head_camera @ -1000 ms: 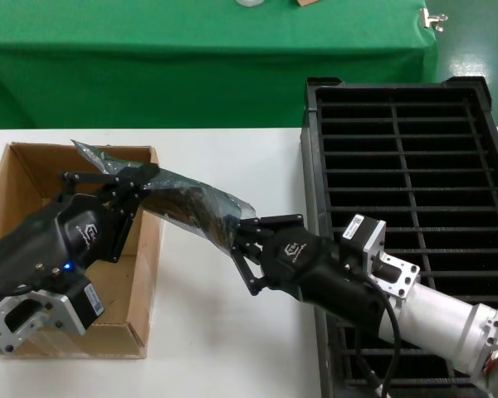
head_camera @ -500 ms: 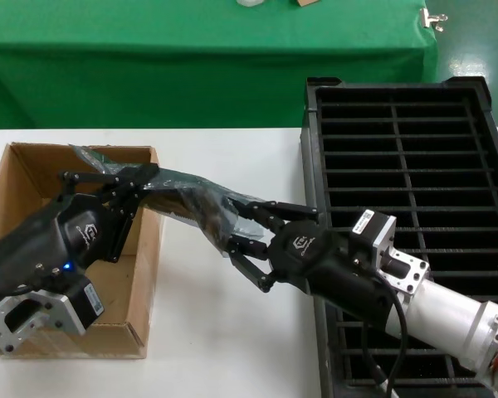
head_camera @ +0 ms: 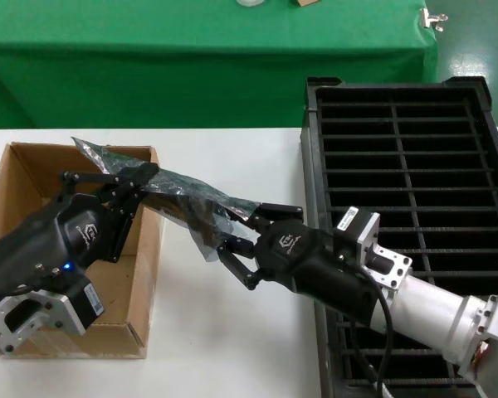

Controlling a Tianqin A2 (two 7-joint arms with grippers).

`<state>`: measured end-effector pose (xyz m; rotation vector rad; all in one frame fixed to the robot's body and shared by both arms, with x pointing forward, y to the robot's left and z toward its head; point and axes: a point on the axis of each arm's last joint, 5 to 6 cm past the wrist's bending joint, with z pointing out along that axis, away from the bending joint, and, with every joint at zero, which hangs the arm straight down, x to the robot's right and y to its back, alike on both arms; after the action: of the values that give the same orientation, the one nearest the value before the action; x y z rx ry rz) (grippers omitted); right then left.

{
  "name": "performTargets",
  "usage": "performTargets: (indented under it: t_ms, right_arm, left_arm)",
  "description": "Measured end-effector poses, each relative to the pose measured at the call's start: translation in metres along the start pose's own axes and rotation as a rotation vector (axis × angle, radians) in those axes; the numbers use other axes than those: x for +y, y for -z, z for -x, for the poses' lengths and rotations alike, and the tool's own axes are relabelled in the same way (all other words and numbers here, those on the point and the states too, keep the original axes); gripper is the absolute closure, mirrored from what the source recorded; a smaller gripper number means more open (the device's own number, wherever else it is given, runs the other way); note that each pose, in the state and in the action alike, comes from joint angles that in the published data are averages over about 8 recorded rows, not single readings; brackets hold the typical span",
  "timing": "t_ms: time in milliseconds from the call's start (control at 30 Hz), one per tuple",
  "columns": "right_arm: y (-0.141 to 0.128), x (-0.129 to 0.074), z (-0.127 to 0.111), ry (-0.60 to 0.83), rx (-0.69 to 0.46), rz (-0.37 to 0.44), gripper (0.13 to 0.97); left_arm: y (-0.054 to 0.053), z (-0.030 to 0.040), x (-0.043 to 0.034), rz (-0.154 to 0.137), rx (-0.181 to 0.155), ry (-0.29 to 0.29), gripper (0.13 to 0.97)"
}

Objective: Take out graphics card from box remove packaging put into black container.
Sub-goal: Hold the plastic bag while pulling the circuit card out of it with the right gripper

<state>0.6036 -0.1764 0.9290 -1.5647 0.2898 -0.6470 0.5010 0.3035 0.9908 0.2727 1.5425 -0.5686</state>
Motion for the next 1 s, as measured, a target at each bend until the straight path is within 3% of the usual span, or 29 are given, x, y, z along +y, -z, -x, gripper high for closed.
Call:
performTargets:
  t_ms: [467, 1000]
  right_arm:
    - [-0.001, 0.002, -0.002, -0.003, -0.005, 0.002, 0.909]
    - [0.02, -0.008, -0.003, 0.02, 0.007, -0.003, 0.909]
  left_arm:
    - [0.0, 0.0, 0.0, 0.0, 0.0, 0.0, 0.958]
    - [0.0, 0.0, 0.0, 0.0, 0.0, 0.0, 0.958]
